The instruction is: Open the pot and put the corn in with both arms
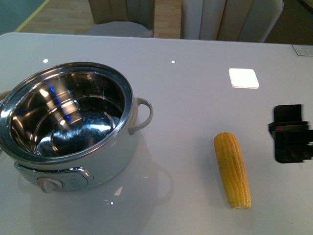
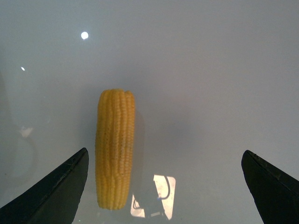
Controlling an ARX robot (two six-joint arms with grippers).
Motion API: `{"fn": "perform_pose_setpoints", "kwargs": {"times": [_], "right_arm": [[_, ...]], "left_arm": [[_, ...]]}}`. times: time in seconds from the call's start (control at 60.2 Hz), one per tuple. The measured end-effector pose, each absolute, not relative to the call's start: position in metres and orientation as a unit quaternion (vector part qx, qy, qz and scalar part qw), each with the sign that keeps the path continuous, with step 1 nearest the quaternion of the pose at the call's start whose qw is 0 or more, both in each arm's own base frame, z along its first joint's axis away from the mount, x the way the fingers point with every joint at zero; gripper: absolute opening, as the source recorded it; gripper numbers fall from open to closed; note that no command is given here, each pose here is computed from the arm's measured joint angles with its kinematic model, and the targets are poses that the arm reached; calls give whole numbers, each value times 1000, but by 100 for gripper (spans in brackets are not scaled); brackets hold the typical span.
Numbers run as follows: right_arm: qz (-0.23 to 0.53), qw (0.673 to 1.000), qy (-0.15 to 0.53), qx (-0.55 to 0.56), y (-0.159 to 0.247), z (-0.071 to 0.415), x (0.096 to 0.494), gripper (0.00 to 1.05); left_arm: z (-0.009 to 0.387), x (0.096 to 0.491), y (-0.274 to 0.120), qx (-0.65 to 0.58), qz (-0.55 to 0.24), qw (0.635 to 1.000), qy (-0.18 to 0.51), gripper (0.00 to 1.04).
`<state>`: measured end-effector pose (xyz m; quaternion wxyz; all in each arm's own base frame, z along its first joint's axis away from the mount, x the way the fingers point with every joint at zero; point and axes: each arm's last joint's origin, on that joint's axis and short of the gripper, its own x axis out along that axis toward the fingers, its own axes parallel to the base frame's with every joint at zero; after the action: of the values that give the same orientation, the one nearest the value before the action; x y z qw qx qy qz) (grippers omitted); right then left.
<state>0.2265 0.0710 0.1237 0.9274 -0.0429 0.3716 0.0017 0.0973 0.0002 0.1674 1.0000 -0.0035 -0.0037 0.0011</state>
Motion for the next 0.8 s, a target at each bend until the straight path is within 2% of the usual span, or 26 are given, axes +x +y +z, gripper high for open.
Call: {"fn": "perform_pose_setpoints", "kwargs": {"times": [0.199, 0.332, 0.581, 0.73, 0.797], "right_arm": [[22, 914, 402, -47, 92, 79, 270, 96], [26, 898, 435, -56, 102, 50, 286, 96], [30, 868, 492, -62, 120, 6, 307, 96], [24, 849, 522, -77, 120, -8, 303, 96], [25, 844, 530, -81, 120, -11, 300, 89]], "left_arm": [[167, 97, 0, -4, 1, 1000, -4, 98], [167, 97, 0, -4, 1, 1000, -4, 98], [167, 97, 0, -4, 1, 1000, -4, 98], [167, 97, 0, -4, 1, 1000, -4, 98], [167, 97, 0, -4, 1, 1000, -4, 98]]}}
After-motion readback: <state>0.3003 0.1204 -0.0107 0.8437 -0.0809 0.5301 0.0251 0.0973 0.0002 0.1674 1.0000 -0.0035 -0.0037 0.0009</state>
